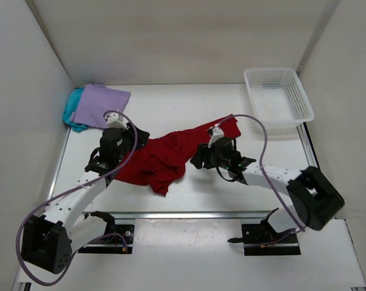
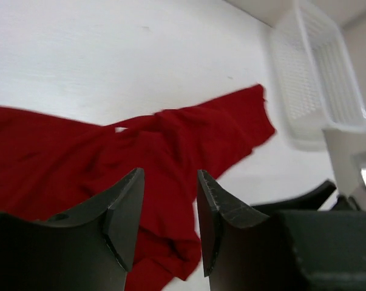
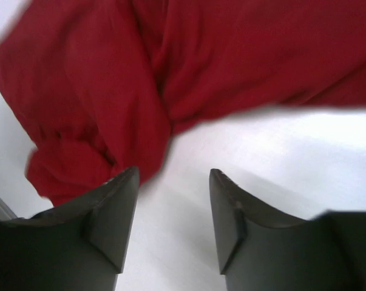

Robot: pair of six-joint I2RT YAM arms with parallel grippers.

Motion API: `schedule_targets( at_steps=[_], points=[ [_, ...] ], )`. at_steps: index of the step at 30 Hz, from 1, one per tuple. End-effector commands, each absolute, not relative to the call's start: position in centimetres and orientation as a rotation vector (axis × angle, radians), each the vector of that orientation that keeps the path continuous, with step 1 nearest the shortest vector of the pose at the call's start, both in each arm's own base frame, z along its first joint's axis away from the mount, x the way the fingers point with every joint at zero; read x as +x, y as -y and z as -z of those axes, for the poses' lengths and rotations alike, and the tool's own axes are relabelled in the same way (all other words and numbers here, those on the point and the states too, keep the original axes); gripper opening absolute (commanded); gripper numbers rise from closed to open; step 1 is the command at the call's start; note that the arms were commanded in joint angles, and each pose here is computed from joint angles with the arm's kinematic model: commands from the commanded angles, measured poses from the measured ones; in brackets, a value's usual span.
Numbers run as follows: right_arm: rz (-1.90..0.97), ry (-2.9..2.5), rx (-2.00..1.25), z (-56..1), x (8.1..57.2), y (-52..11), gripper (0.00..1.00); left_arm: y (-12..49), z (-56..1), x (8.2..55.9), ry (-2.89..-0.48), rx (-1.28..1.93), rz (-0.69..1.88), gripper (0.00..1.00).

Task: Fold and stack the t-shirts

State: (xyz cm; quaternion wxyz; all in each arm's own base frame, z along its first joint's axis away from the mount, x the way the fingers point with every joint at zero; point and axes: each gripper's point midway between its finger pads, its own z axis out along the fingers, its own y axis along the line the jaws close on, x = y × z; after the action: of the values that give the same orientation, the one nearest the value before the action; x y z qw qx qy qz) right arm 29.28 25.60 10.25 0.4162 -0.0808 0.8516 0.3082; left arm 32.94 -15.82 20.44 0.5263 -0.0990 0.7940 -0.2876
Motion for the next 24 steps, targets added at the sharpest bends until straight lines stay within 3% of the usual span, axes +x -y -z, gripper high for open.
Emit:
schedule_targets(
  at_steps=[1,5,9,10,13,14,22,23,24],
  points=[
    [-0.827,-2.094,-0.332,-10.7,29.1,-29.3,0.54,13.3,-16.1,31.8,-2.013,-0.314,0.613,0.5],
    [-0.771,-2.159,-0.435,-8.2,29.1,-31.6,0.61,10.6,-13.6,31.8,-2.036,-0.409,0.531,0.51],
    [-0.816,-2.215,-0.451,-6.2,29.3,-32.7,0.52,9.8,-10.3,31.5,-2.096,-0.465,0.515,0.5],
    [-0.864,-2.213,-0.46,-6.3,29.1,-33.0,0.45,10.2,-9.3,31.3,-2.126,-0.45,0.501,0.5],
    [-0.857,-2.248,-0.42,-5.6,29.2,-32.0,0.06,10.4,-7.5,31.1,-2.16,-0.462,0.49,0.48],
    [-0.832,-2.238,-0.382,-6.3,29.8,-31.3,0.01,10.5,-6.7,30.9,-2.178,-0.468,0.493,0.47],
    [-0.709,-2.166,0.12,-8.9,29.9,-17.7,0.0,12.2,-4.0,29.8,-2.259,-0.428,0.487,0.41],
    [-0.673,-2.165,0.214,-8.1,29.1,-15.3,0.01,12.5,-4.2,29.9,-2.249,-0.433,0.506,0.42],
    [-0.65,-2.149,0.283,-7.7,28.6,-13.6,0.12,13.0,-4.1,29.6,-2.255,-0.416,0.517,0.42]
  ],
)
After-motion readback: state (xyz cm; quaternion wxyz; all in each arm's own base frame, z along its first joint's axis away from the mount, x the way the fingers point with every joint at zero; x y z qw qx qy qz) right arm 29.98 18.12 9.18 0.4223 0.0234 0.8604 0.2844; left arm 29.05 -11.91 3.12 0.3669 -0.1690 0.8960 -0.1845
